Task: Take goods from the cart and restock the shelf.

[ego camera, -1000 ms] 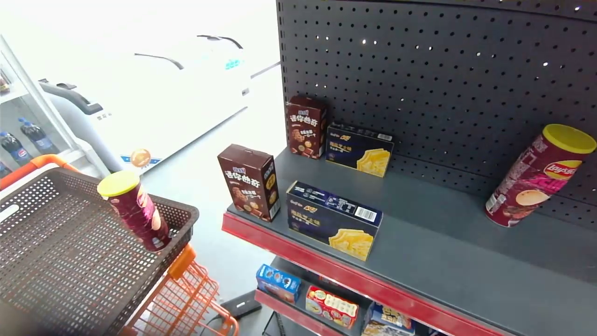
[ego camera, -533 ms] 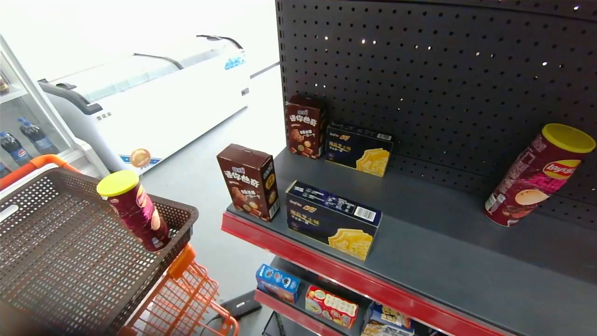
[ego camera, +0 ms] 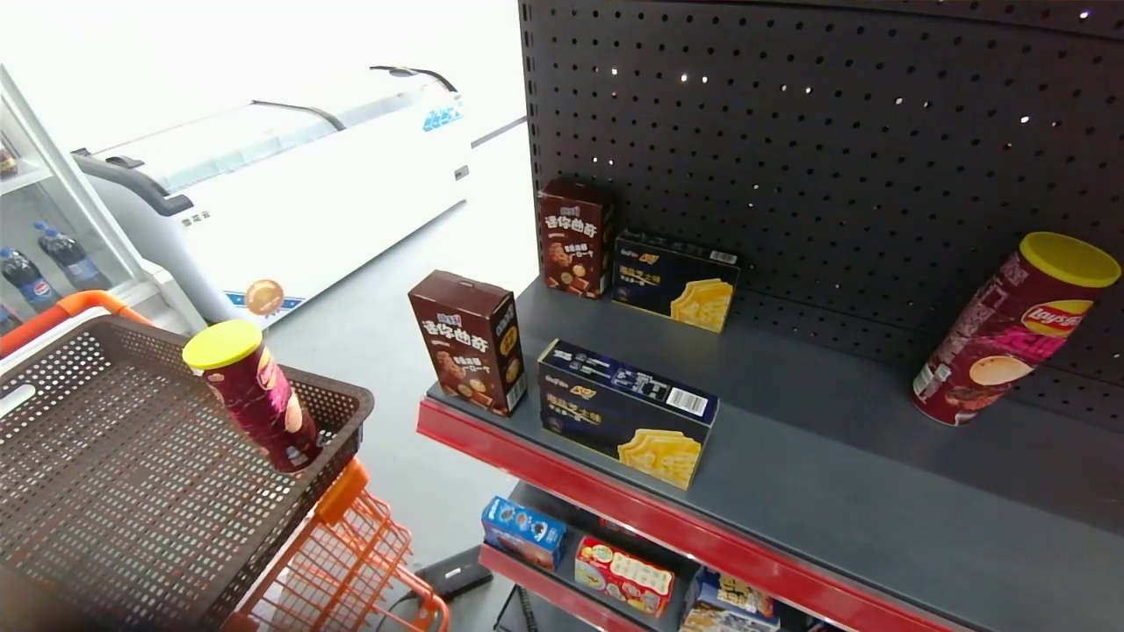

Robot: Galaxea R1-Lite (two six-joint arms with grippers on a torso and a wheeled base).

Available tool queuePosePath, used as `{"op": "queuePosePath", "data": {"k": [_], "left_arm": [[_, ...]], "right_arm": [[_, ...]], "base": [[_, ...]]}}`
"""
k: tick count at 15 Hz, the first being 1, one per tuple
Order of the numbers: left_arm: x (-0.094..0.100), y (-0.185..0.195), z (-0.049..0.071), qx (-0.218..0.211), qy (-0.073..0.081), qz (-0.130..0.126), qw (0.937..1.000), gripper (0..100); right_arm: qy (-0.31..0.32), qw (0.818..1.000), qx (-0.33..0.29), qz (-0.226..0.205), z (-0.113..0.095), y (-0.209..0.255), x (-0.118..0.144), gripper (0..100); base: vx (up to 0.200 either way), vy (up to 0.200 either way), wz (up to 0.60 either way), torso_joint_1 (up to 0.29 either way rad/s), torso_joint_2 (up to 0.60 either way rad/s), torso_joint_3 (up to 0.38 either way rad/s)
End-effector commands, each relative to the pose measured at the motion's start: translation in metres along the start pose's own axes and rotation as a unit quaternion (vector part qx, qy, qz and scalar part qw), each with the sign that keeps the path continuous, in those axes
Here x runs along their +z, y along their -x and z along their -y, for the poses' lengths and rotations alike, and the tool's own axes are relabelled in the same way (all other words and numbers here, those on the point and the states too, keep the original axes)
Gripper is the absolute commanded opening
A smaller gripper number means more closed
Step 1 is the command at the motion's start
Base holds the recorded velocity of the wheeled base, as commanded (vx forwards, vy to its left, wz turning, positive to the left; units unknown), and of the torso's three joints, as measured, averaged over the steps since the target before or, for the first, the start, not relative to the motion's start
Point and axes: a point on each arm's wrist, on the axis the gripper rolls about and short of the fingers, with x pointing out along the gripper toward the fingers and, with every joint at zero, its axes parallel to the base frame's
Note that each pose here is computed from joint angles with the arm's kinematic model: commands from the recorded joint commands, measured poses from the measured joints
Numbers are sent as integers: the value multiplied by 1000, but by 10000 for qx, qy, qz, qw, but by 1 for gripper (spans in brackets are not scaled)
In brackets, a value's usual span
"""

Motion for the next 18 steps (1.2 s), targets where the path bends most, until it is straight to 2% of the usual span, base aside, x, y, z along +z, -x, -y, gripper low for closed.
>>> {"op": "queuePosePath", "data": {"k": [1, 2, 3, 6, 7, 8, 9, 10, 11, 12, 13, 15, 18], "left_arm": [[18, -52, 1, 66, 37, -859, 9963, 100], [19, -64, 1, -33, 55, -1060, 9943, 100], [18, -76, -1, 93, 70, -1268, 9919, 100], [12, -130, -13, 488, 251, -1610, 9854, 100], [8, -144, -14, 502, 278, -1495, 9871, 100], [-2, -167, -15, 503, 219, -1285, 9902, 100], [-13, -182, -16, 534, 177, -1214, 9910, 100], [-17, -189, -16, 533, 173, -1137, 9919, 100], [-21, -209, -16, 539, 167, -885, 9945, 100], [-25, -223, -17, 547, 163, -778, 9953, 100], [-30, -231, -17, 541, 154, -755, 9956, 100], [-44, -251, -14, 467, 132, -536, 9974, 100], [-56, -270, -8, 371, 104, -499, 9980, 100]], "right_arm": [[1, 10000, 1, -14, 0, 0, 0, 100], [1, 10000, 1, -14, 0, 0, 0, 100], [1, 10000, 1, -6, 0, 0, 0, 100], [1, 10000, 1, -6, 0, 0, 0, 100], [1, 10000, 1, -6, 0, 0, 0, 100], [1, 10000, 1, -14, 0, 0, 0, 100], [1, 10000, 1, -6, 0, 0, 0, 100], [1, 10000, 1, -6, 0, 0, 0, 100], [1, 10000, 1, -6, 0, 0, 0, 100], [1, 10000, 1, -6, 0, 0, 0, 100], [1, 10000, 1, -14, 0, 0, 0, 100], [1, 10000, 1, -6, 0, 0, 0, 100], [1, 10000, 1, -6, 0, 0, 0, 100]], "base": [[0, 0, 0, 0, 0, 0], [0, 0, 0, 0, 0, 0], [0, 0, 0, 0, 0, 0], [0, 0, 0, 0, 0, 0], [0, 0, 0, 0, 0, 0], [0, 0, 0, 0, 0, 0], [0, 0, 0, 0, 0, 0], [0, 0, 0, 0, 0, 0], [0, 0, 0, 0, 0, 0], [0, 0, 0, 0, 0, 0], [0, 0, 0, 0, 0, 0], [0, 0, 0, 0, 0, 0], [0, 0, 0, 0, 0, 0]]}}
